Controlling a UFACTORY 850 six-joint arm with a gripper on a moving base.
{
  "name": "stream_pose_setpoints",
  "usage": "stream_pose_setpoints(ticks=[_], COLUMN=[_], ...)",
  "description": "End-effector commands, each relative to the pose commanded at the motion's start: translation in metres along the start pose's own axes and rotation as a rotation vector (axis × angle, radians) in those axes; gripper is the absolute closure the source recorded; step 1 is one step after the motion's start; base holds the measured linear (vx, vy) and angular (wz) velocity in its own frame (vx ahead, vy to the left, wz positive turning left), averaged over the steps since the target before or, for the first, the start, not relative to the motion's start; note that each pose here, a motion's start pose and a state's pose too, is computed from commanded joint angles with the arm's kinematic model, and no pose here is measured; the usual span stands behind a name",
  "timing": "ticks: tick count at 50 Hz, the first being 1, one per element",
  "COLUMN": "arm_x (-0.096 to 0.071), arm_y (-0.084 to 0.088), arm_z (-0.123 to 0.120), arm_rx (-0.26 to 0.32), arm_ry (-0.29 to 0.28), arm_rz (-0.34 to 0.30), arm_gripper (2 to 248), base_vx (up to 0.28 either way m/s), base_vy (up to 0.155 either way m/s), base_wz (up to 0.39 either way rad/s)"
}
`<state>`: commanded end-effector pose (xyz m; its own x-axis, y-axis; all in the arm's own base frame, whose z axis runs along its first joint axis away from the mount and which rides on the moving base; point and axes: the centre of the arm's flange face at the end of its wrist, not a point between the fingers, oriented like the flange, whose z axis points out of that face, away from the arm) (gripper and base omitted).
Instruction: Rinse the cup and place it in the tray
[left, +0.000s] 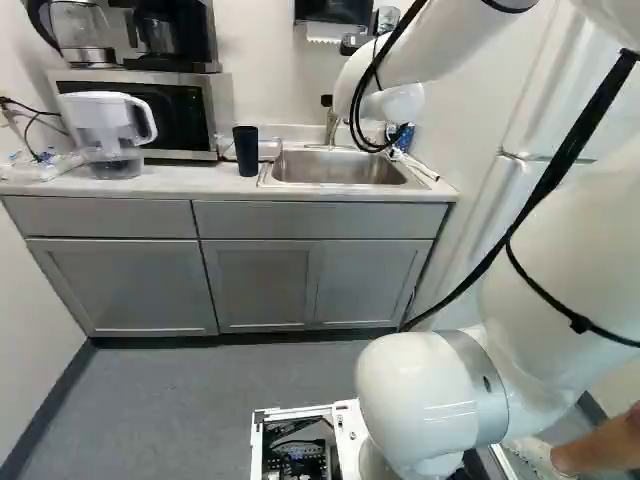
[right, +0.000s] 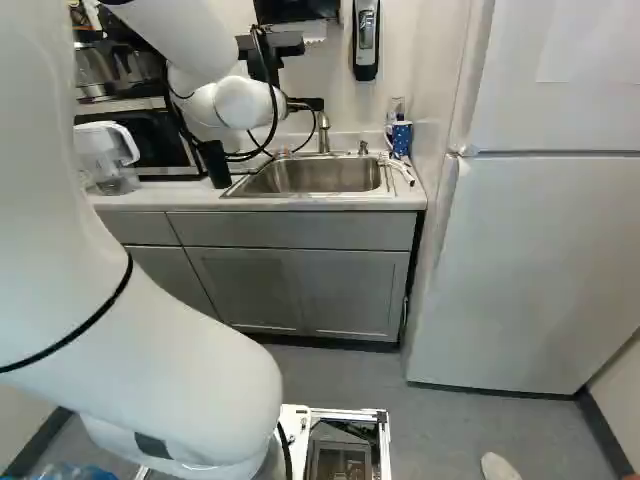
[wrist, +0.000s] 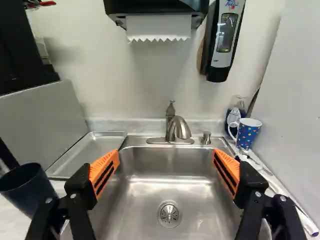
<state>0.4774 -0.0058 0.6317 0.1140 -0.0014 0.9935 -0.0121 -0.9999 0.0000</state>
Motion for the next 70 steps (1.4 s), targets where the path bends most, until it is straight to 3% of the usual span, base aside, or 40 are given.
stream_pose_setpoints(ticks=[37,70], arm_x=[0.0,0.0], arm_y=[0.0,0.0], arm_z=[0.0,0.0], arm_rx=[0.0,0.0], arm_ry=[0.0,0.0], arm_rz=[0.0,0.0], arm_gripper=[3,3], base_vx=[0.126,0.124], base_vy=[-0.072,-0.003], base_wz=[-0.002,0.154])
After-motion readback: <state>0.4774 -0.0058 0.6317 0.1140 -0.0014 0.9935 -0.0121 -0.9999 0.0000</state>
